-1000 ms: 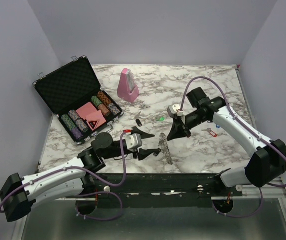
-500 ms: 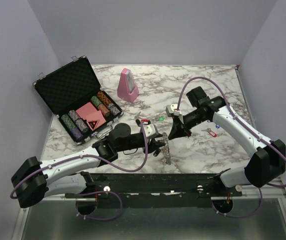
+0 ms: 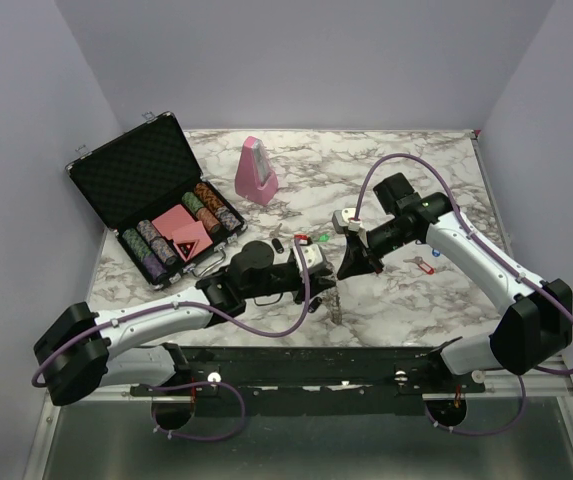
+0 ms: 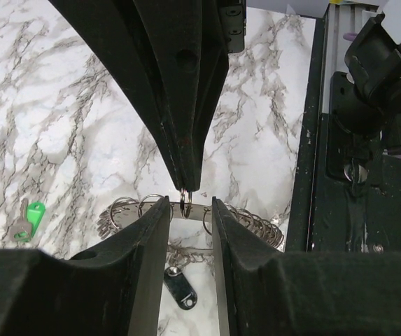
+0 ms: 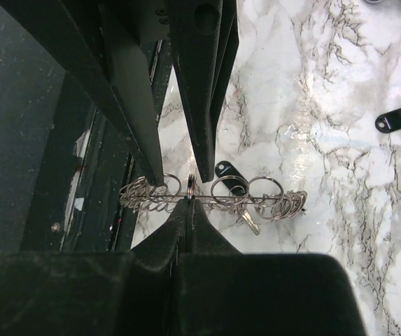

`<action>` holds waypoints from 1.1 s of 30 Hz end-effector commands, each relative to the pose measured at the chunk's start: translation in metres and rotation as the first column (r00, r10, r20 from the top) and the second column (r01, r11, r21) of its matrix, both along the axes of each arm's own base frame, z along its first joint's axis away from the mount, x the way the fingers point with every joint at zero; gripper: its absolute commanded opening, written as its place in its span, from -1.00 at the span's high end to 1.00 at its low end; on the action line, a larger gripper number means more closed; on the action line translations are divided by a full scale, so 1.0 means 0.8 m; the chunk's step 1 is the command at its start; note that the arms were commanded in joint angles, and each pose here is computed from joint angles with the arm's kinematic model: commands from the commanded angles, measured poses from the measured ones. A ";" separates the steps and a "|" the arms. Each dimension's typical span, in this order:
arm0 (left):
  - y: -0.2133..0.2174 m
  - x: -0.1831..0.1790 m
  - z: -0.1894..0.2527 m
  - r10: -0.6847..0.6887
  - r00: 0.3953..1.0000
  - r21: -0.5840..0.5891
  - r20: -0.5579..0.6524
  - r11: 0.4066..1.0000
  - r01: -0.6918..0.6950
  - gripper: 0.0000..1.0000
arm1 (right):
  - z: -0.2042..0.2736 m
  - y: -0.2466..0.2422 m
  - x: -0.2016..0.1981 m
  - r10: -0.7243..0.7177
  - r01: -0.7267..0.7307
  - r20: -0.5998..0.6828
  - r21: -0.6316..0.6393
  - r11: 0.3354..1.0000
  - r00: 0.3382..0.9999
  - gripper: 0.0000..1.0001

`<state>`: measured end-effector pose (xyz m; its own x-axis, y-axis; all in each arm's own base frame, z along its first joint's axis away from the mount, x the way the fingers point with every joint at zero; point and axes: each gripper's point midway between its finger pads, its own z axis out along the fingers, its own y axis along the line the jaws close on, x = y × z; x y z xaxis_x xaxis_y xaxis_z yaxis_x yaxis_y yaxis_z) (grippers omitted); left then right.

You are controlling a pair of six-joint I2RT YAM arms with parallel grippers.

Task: Put the keys on the keyring

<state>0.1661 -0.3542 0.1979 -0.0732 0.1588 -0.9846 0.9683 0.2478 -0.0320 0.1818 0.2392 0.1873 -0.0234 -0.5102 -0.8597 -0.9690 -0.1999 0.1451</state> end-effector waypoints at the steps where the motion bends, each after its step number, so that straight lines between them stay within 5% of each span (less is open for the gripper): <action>1: -0.002 0.009 0.016 0.010 0.999 -0.012 0.051 1.000 -0.009 0.26 | 0.008 0.005 0.000 0.011 -0.011 0.001 0.014 1.000 1.000 0.99; 17: -0.007 0.007 0.007 -0.017 0.999 0.032 0.042 0.999 0.016 0.49 | 0.010 0.006 -0.001 0.016 -0.016 -0.001 0.025 1.000 1.000 0.99; 22: -0.010 0.006 0.006 -0.034 0.999 0.043 0.036 0.999 0.032 0.96 | 0.010 0.007 -0.002 0.019 -0.019 0.000 0.028 0.999 1.000 0.99; 24: -0.011 0.002 0.005 -0.053 0.998 0.051 0.030 0.997 0.051 1.00 | 0.012 0.007 -0.002 0.020 -0.020 0.002 0.032 0.999 1.000 0.99; 29: -0.006 -0.001 0.009 -0.035 0.999 0.016 0.013 0.999 0.035 1.00 | 0.014 0.008 -0.006 0.028 -0.027 -0.012 0.046 0.999 1.000 0.84; 33: 0.003 0.005 0.031 0.050 0.999 -0.127 -0.013 0.991 -0.051 1.00 | 0.018 0.011 -0.009 0.036 -0.034 -0.026 0.069 0.997 0.999 0.60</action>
<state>0.1690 -0.3566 0.1951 -0.0760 0.1922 -0.9784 0.9702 0.2408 -0.0280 0.1799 0.2399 0.1883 -0.0307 -0.5036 -0.8634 -0.9665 -0.2051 0.1540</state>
